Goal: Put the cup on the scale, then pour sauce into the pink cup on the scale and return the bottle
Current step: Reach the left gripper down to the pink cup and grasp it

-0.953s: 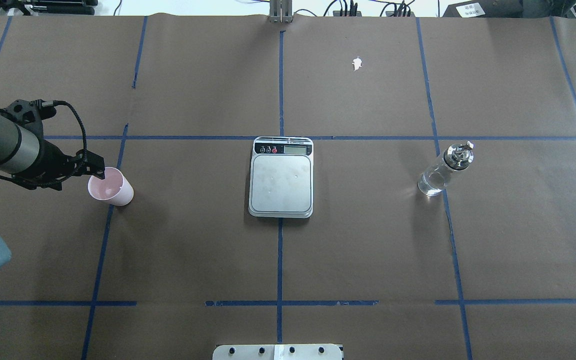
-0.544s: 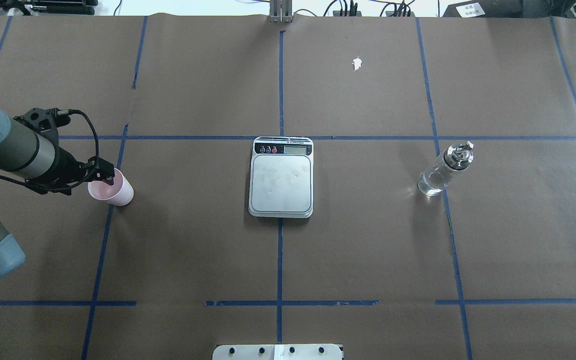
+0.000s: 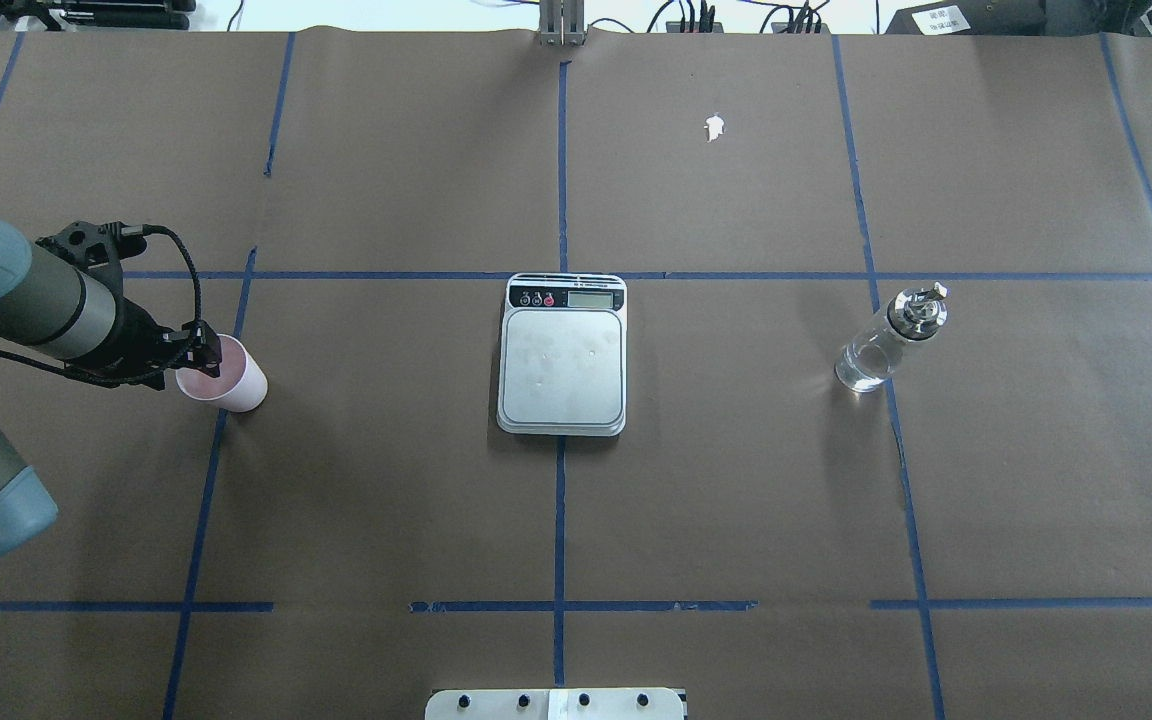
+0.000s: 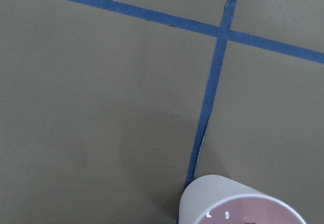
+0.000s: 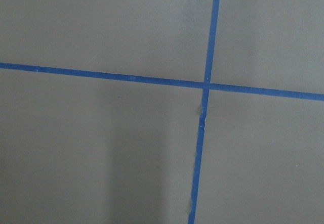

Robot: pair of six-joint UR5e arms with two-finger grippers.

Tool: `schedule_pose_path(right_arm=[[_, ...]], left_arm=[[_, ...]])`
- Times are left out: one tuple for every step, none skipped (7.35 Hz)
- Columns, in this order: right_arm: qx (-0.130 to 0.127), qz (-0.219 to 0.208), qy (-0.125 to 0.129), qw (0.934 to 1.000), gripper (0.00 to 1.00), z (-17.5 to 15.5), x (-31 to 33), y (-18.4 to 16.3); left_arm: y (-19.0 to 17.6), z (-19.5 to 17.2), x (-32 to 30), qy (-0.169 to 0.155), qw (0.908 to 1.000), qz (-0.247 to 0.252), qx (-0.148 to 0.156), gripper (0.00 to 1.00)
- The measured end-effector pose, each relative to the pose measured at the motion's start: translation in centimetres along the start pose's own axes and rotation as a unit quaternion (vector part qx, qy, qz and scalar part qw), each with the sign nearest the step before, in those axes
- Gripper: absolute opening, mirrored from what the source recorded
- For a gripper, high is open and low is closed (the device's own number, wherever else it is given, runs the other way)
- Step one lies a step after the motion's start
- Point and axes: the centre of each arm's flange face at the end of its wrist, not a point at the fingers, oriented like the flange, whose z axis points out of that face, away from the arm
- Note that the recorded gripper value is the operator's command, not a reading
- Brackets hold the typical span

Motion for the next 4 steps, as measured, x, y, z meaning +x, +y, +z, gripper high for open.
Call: schedule_pose_path(right_arm=[[0.000,0.000,0.000,1.0000,1.00,0.0,0.0,0.0],[0.000,0.000,0.000,1.0000,1.00,0.0,0.0,0.0],[0.000,0.000,0.000,1.0000,1.00,0.0,0.0,0.0],[0.000,-0.001,0.001,1.0000,1.00,0.0,0.0,0.0]], left_arm=[[0.0,-0.1,0.1,0.001,1.0000,0.001,0.000,0.00],[0.1,-0.2,0.2,0.004,1.0000,0.002,-0.001,0.00],[0.3,-0.7,0.5,0.007,1.0000,0.004,-0.002,0.00],[0.6,-1.7,1.0,0.012,0.9999,0.004,-0.005,0.00]])
